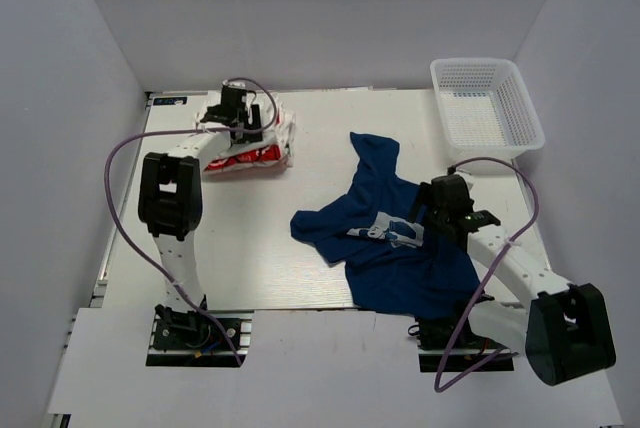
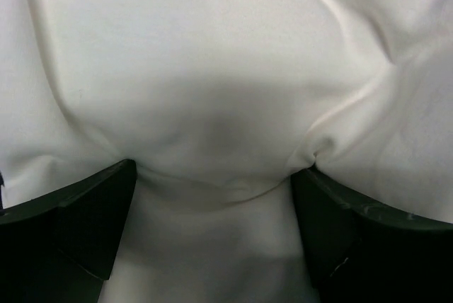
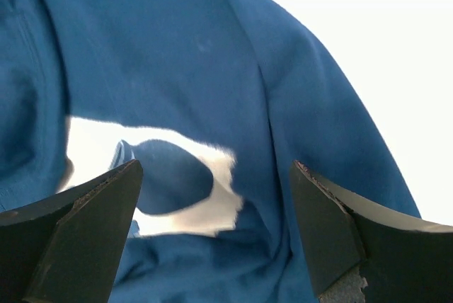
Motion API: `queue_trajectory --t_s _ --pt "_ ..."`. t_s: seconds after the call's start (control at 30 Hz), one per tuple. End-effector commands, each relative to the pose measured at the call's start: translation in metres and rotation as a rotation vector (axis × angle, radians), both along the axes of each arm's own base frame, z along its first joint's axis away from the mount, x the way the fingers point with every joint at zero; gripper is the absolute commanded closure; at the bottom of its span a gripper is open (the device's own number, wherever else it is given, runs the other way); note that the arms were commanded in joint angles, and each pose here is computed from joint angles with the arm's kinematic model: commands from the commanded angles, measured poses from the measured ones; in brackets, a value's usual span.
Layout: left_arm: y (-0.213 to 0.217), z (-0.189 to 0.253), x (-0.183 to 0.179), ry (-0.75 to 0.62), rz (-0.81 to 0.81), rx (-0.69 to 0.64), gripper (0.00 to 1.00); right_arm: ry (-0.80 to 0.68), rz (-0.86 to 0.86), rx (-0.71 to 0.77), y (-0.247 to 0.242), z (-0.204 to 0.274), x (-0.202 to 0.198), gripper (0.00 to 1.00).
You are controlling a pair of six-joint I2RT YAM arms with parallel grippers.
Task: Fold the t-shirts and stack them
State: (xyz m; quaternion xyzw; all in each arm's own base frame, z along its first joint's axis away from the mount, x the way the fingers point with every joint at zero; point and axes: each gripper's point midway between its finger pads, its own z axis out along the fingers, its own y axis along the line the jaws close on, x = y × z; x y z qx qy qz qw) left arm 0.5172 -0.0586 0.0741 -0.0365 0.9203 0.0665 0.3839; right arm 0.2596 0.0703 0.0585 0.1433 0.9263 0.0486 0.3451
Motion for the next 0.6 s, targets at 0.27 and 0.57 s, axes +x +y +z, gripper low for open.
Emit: queue_trajectory --t_s 0.27,0.57 --pt "0.183 -0.071 0.023 0.239 -0.044 0.487 0.0 -0.072 0.057 0.019 0.023 0.019 0.06 0.1" --pt "0.248 -0.044 0.077 0.18 0.043 0.459 0.0 -0.036 0.126 0.034 0.04 0.011 0.078 0.1"
